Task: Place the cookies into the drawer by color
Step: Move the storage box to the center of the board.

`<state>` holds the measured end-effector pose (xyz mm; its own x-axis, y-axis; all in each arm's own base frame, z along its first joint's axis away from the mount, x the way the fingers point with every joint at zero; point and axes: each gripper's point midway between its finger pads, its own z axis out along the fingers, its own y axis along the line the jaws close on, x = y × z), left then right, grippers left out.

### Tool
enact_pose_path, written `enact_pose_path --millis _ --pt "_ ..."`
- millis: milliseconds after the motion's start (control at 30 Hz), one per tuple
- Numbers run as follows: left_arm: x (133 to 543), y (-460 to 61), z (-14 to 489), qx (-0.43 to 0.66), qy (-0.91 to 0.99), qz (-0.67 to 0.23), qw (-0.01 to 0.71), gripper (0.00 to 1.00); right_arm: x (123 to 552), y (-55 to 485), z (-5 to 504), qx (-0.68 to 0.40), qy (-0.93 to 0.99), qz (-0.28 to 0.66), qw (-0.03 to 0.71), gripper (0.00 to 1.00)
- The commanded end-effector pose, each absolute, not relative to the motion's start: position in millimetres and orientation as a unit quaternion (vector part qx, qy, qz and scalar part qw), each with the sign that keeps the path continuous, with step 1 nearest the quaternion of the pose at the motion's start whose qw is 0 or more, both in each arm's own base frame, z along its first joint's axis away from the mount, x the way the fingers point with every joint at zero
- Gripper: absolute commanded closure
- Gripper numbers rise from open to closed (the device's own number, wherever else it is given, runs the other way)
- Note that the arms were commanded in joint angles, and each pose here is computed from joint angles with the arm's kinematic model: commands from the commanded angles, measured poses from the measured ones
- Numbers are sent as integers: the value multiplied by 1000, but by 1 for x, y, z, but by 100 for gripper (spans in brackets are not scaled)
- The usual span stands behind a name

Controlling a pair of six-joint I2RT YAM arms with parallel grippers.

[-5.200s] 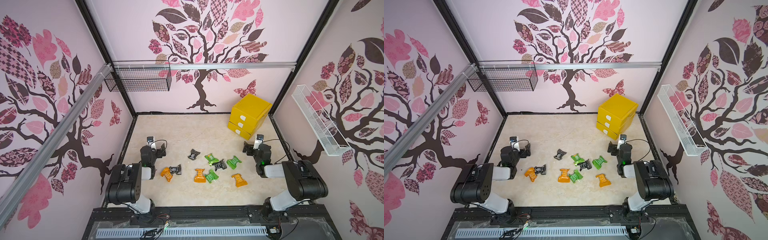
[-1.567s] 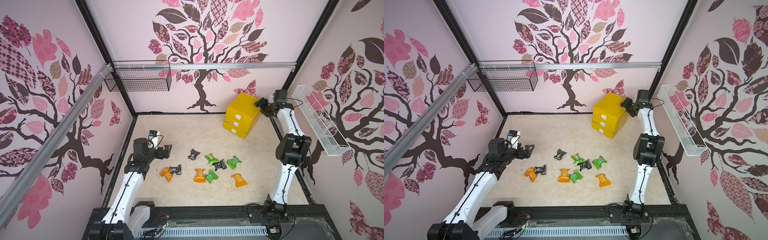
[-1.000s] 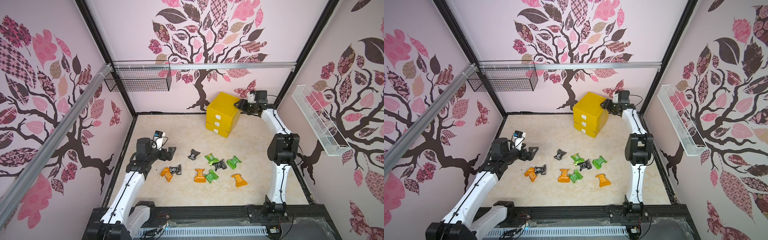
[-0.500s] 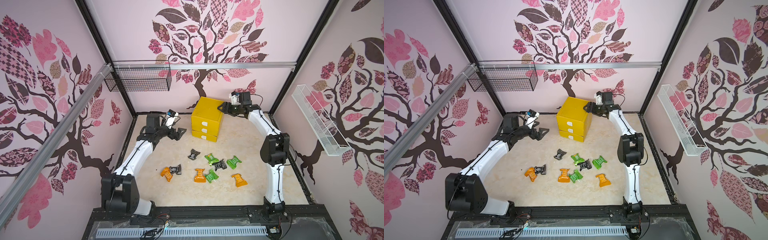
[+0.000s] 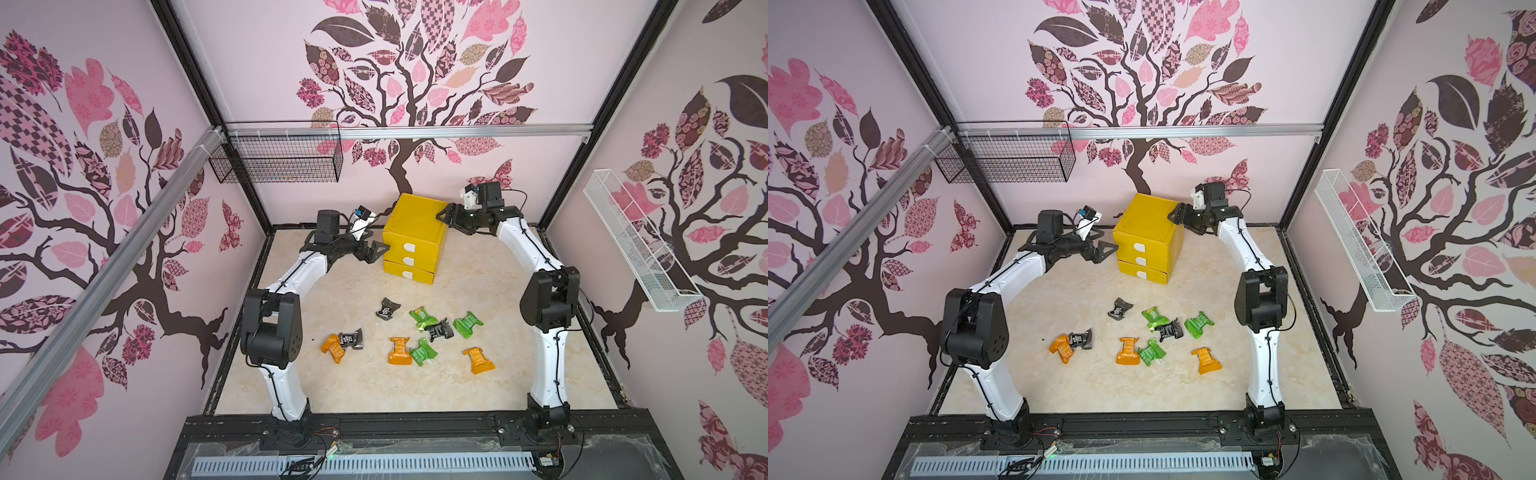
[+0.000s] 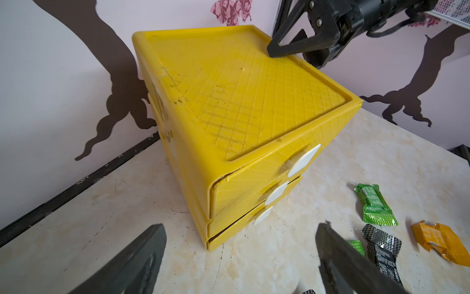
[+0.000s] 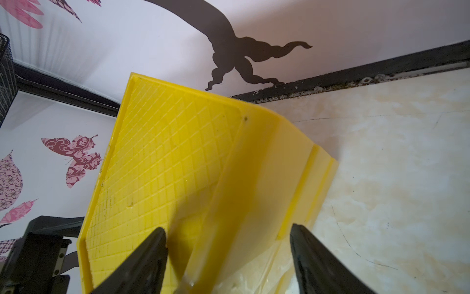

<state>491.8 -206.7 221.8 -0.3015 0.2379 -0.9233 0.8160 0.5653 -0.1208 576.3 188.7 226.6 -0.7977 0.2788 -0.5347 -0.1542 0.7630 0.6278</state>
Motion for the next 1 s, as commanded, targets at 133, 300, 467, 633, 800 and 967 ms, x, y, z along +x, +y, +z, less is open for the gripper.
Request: enact_pose_path --millis 133,300,467,633,800,967 --pt "504 -231 216 388 718 -321 481 5 577 203 218 37 890 351 290 22" --pt "504 -242 211 385 716 -335 476 11 575 205 228 33 886 357 294 22" --pt "483 -263 211 394 712 -346 467 16 574 203 241 27 882 356 307 21" --pt "467 -280 216 384 708 -373 461 24 574 202 237 30 886 351 302 21" --pt "460 -288 219 382 707 -380 457 29 573 196 245 30 889 341 305 20" --pt "467 -287 224 356 718 -379 462 33 573 177 249 59 891 329 308 18"
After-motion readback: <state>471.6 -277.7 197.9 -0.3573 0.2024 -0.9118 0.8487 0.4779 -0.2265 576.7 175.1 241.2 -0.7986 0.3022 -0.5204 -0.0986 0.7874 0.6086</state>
